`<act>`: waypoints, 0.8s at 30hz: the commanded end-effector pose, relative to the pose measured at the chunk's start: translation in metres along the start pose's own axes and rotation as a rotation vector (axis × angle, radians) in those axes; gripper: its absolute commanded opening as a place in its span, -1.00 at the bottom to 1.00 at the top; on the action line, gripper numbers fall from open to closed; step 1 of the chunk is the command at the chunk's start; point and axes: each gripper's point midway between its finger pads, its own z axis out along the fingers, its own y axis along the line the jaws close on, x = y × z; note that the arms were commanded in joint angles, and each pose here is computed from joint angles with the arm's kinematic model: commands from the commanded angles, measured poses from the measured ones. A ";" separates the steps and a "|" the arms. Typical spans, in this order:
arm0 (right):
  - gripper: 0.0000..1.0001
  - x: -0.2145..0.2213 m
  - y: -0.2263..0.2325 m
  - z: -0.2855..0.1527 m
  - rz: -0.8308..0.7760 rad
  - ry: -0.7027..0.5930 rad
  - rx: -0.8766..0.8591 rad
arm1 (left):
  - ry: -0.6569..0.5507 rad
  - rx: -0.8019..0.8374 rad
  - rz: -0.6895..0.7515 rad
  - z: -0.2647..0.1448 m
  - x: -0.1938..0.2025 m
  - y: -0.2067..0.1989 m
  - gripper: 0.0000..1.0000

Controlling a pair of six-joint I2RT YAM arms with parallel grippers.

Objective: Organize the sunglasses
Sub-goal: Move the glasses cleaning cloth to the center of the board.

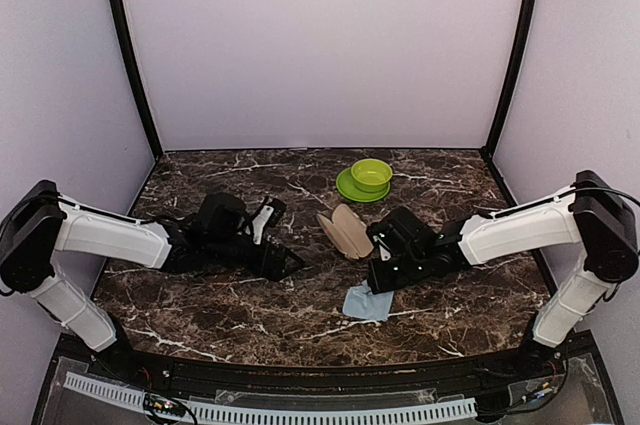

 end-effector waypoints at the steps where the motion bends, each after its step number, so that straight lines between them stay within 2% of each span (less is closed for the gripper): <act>1: -1.00 -0.025 0.018 -0.014 0.042 -0.103 -0.070 | 0.005 0.107 0.041 0.008 -0.003 -0.028 0.63; 6: -1.00 -0.038 0.017 -0.016 0.022 -0.127 -0.030 | 0.065 0.155 0.050 0.023 0.011 -0.042 0.56; 16: -1.00 -0.048 0.001 -0.024 0.062 -0.145 -0.001 | 0.164 0.176 0.171 0.055 0.040 -0.073 0.52; 24: -0.94 -0.050 -0.023 -0.034 0.106 -0.173 0.023 | 0.260 0.027 0.320 0.084 0.060 -0.084 0.41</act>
